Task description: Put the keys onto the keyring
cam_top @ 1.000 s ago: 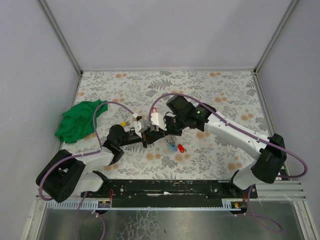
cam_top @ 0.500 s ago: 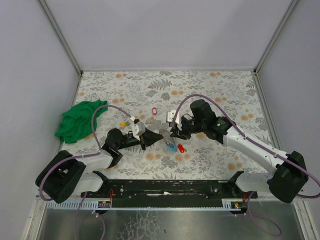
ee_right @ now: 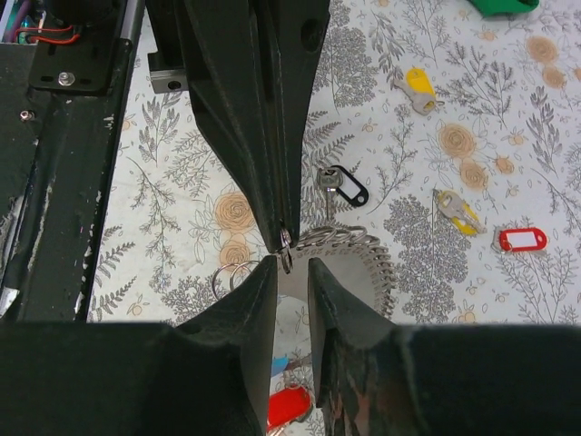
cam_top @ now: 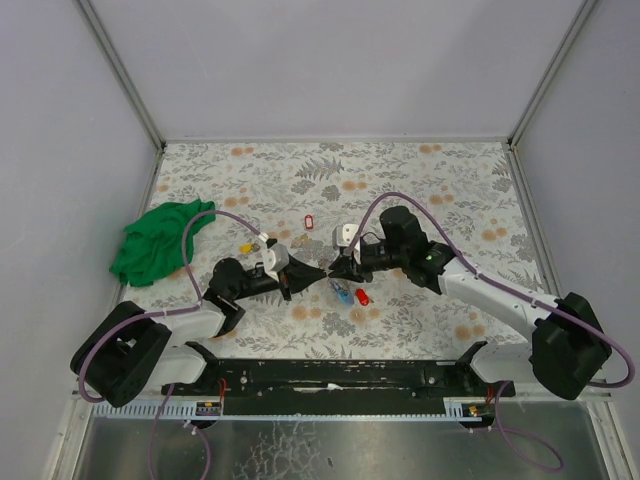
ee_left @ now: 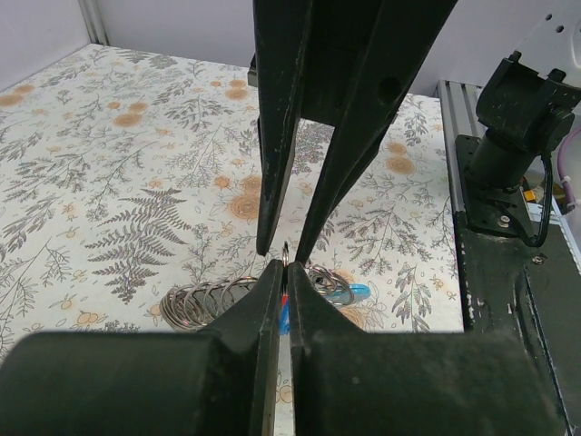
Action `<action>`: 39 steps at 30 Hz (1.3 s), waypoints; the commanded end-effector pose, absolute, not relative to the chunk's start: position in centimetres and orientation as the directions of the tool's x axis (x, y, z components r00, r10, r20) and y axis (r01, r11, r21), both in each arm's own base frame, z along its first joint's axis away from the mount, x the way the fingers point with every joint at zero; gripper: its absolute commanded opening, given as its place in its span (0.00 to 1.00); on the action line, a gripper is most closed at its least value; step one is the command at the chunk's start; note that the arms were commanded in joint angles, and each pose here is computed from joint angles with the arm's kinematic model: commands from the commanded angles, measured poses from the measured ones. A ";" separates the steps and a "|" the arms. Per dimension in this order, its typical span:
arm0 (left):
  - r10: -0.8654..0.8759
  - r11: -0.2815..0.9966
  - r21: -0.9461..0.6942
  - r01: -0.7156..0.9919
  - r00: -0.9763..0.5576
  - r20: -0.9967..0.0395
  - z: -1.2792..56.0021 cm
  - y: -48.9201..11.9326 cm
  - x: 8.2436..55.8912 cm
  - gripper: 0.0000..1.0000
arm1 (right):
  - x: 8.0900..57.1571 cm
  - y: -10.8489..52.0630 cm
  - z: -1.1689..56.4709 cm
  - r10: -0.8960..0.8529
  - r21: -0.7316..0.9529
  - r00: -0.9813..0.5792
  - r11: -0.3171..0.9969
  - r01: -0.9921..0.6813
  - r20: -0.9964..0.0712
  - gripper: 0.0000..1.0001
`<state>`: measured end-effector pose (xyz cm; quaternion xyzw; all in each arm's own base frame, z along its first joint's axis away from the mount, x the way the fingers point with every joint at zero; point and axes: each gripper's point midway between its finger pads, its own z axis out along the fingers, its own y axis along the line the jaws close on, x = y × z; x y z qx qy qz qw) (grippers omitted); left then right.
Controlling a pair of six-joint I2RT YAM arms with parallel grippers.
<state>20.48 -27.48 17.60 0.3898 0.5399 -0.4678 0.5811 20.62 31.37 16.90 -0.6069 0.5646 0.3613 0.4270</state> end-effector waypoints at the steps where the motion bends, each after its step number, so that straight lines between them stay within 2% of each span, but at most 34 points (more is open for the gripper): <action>1: -0.182 0.257 0.016 0.966 0.064 -0.981 19.8 -27.3 20.4 0.00 | 20.9 32.4 18.3 -0.309 -0.123 0.125 -0.028 -0.992 -0.943 0.25; 4: -0.182 0.253 0.016 0.967 0.063 -0.981 19.9 -27.3 20.3 0.00 | 20.9 32.5 18.1 -0.312 -0.114 0.120 -0.036 -0.993 -0.943 0.21; 8: -0.175 0.254 0.014 0.967 0.060 -0.983 19.6 -27.3 20.4 0.00 | 21.1 32.3 18.1 -0.336 -0.113 0.117 -0.033 -0.993 -0.935 0.07; 11: -0.153 0.269 0.013 0.963 0.056 -0.987 19.1 -27.2 20.7 0.06 | 21.4 32.0 18.5 -0.366 -0.124 0.126 -0.027 -0.992 -0.922 0.00; 16: -0.107 0.294 0.021 0.955 0.055 -0.993 18.5 -27.1 21.3 0.21 | 21.6 31.7 18.8 -0.432 -0.136 0.133 -0.024 -0.990 -0.892 0.00; 21: -0.089 0.309 0.031 0.951 0.061 -0.994 18.5 -27.0 21.6 0.28 | 21.6 31.6 18.4 -0.538 -0.172 0.161 -0.030 -0.985 -0.828 0.00; 35: -0.089 0.311 0.058 0.948 0.090 -0.992 19.2 -26.8 21.4 0.31 | 21.6 32.1 18.2 -0.673 -0.195 0.188 -0.066 -0.978 -0.715 0.00; 39: -0.086 0.301 0.053 0.952 0.082 -0.993 19.0 -26.9 21.3 0.26 | 21.3 32.4 18.3 -0.675 -0.197 0.197 -0.078 -0.977 -0.711 0.00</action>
